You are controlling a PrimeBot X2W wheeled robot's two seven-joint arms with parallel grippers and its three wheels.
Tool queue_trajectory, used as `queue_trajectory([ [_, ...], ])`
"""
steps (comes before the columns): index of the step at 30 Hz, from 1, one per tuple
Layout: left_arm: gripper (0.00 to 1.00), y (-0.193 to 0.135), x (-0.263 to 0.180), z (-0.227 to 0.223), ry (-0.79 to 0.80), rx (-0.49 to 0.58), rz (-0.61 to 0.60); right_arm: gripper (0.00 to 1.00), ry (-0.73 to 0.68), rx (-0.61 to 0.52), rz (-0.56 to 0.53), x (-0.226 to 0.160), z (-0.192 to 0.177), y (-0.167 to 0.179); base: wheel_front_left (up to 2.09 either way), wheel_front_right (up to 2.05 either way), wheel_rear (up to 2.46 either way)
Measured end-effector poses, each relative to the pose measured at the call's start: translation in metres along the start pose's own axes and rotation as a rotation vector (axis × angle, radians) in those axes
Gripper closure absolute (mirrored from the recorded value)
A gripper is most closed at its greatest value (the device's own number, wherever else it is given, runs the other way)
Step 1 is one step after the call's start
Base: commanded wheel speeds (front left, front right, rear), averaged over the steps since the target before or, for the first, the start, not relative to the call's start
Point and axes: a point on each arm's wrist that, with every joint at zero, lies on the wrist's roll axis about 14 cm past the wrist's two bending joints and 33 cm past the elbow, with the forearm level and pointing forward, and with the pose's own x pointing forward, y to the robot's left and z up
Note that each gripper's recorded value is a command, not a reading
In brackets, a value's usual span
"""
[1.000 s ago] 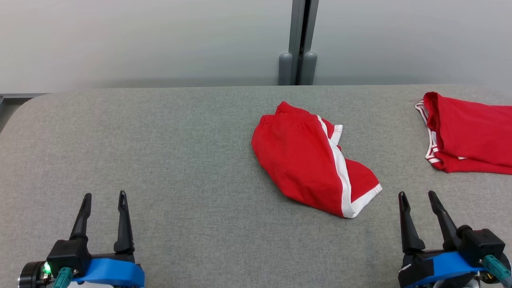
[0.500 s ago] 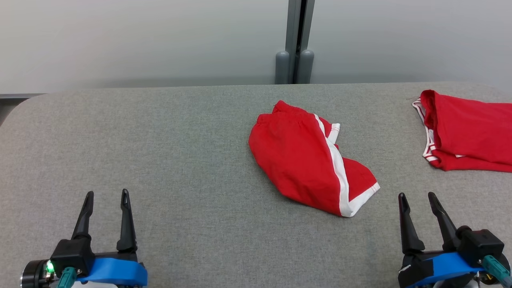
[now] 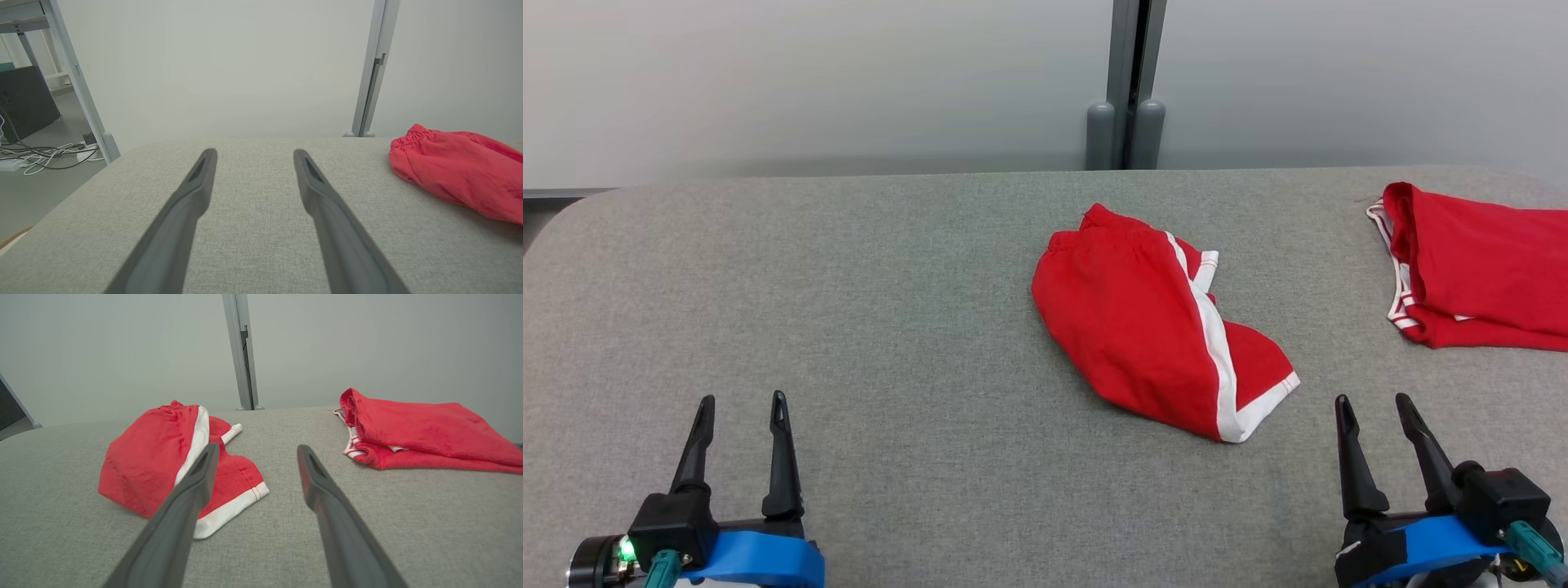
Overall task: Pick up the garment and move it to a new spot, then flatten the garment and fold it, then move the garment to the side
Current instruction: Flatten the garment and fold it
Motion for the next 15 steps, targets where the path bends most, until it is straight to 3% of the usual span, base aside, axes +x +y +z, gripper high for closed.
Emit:
queue_trajectory([
  [10,0.00,0.002,-0.003,-0.003,0.008,0.002,0.007,0.00,0.002,-0.004,0.016,0.004,-0.001,0.005,0.00,0.00,0.00],
  [15,0.00,0.002,0.003,-0.006,0.017,-0.003,0.002,0.00,-0.076,-0.031,0.078,0.033,0.026,0.021,0.00,0.00,0.00],
])
